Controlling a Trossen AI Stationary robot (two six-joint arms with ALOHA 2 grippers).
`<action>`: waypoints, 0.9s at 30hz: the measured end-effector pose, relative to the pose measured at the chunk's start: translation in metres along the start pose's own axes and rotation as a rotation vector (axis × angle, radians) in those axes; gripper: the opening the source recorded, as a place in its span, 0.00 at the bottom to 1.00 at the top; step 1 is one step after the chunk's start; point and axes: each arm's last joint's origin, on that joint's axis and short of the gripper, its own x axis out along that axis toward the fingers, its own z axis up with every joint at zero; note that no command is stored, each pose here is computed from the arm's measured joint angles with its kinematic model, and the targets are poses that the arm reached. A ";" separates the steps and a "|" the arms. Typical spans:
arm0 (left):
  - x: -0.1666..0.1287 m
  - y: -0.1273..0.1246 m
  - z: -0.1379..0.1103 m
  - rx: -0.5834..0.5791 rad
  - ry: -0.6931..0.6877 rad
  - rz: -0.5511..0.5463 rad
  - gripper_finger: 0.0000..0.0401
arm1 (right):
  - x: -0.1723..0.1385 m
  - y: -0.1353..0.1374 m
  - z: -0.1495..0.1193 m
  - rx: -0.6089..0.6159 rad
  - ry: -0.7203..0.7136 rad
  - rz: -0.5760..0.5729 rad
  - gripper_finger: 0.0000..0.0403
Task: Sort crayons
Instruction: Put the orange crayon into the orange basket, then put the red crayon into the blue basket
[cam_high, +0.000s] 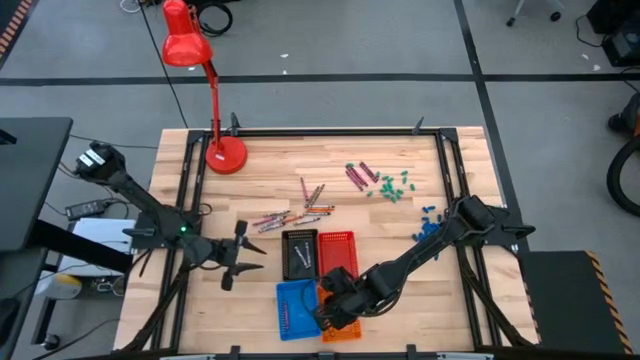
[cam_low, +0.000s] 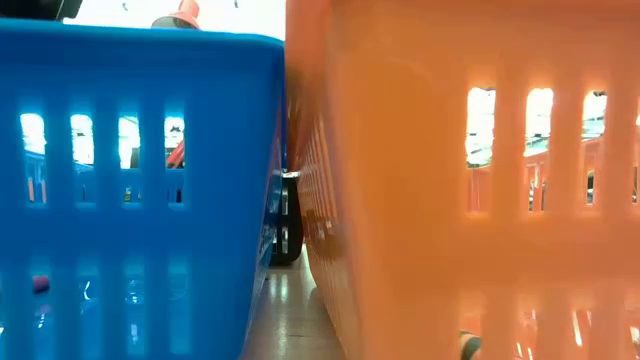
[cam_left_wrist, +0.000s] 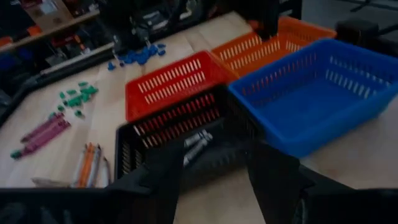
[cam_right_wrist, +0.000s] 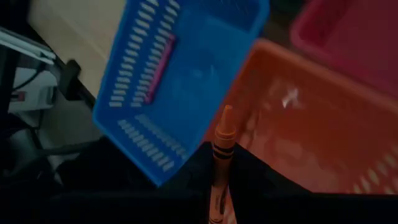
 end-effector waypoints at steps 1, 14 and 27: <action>0.000 -0.001 -0.001 0.001 0.004 -0.005 0.46 | -0.001 0.000 0.000 0.024 0.020 -0.002 0.12; -0.003 0.000 -0.012 -0.015 0.044 0.045 0.46 | 0.012 -0.008 -0.007 0.092 0.164 -0.071 0.20; -0.001 0.005 -0.013 -0.024 0.056 0.087 0.46 | -0.035 -0.020 0.034 -0.007 0.062 -0.200 0.31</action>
